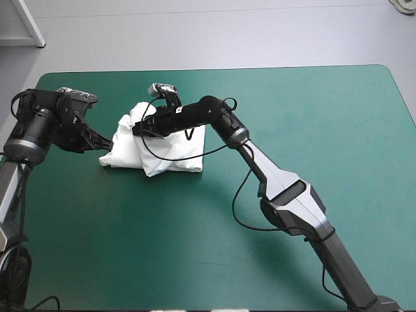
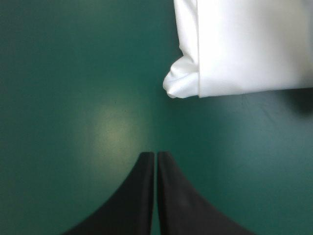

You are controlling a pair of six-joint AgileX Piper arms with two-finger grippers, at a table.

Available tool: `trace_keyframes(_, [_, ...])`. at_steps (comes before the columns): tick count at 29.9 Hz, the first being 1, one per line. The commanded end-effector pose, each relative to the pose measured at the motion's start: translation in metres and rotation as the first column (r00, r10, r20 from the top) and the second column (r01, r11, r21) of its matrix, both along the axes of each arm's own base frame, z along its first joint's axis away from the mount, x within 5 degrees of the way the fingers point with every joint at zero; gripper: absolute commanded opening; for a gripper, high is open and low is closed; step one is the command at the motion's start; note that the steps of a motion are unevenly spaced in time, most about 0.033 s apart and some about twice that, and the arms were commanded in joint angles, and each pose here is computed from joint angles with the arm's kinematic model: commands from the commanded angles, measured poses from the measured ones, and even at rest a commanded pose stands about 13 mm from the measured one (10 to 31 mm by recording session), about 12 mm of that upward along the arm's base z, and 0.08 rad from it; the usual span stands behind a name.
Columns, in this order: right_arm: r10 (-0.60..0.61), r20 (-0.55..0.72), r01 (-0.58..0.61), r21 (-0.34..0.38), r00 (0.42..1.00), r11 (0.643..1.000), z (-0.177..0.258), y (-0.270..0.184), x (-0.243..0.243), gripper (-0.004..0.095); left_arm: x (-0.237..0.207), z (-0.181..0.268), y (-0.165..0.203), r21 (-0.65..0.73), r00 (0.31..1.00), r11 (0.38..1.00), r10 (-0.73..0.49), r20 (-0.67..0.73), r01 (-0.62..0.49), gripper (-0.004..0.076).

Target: Fold the cloth

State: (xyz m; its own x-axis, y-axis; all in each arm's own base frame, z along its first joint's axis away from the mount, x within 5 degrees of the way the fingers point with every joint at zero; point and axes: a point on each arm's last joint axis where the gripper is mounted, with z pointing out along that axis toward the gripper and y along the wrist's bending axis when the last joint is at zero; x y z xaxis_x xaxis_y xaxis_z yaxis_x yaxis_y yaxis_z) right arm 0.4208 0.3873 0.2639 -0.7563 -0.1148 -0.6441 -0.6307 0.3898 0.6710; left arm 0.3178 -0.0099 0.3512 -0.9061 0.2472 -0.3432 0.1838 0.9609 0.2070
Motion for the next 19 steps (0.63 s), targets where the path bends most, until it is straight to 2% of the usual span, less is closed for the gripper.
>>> trace_keyframes(1, [-0.02,0.078,0.006,0.174,0.997,0.985,0.059,-0.005,-0.01,0.0182,-0.013,0.026,-0.001,-0.035,0.995,0.999,0.01,0.1,-0.006,0.0019])
trace_keyframes(4, [-0.025,0.099,0.007,0.181,0.995,0.984,0.064,-0.007,-0.01,0.054,-0.016,0.026,-0.006,-0.088,0.995,0.996,-0.001,0.095,0.009,0.0019])
trace_keyframes(5, [-0.026,0.113,0.005,0.185,0.993,0.983,0.07,-0.009,-0.011,0.0634,-0.016,0.024,-0.007,-0.099,0.995,0.995,-0.011,0.095,0.02,0.0019])
trace_keyframes(6, [-0.023,0.136,-0.002,0.185,0.99,0.983,0.079,-0.012,-0.013,0.0663,-0.016,0.021,-0.008,-0.1,0.996,0.995,-0.015,0.087,0.024,0.0019])
trace_keyframes(8, [-0.015,0.185,-0.016,0.165,0.983,0.986,0.097,-0.018,-0.021,0.062,-0.016,0.015,-0.008,-0.097,0.997,0.995,-0.022,0.072,0.029,0.0019])
trace_keyframes(10, [-0.013,0.243,-0.016,0.114,0.97,0.993,0.115,-0.026,-0.029,0.0566,-0.016,0.009,-0.006,-0.081,0.997,0.996,-0.023,0.069,0.029,0.0019])
trace_keyframes(15, [0.002,0.313,-0.008,0.018,0.95,1.0,0.156,-0.05,-0.053,0.0559,-0.013,0.006,-0.006,-0.076,0.995,0.997,-0.027,0.098,0.035,0.0019])
trace_keyframes(17, [0.009,0.321,-0.013,0.01,0.947,1.0,0.166,-0.055,-0.06,0.0558,-0.013,0.007,-0.006,-0.077,0.994,0.996,-0.026,0.108,0.034,0.0019])
trace_keyframes(19, [-0.002,0.332,-0.013,0.043,0.943,0.999,0.172,-0.054,-0.063,0.0559,-0.012,0.007,-0.006,-0.078,0.994,0.996,-0.023,0.109,0.032,0.0019])
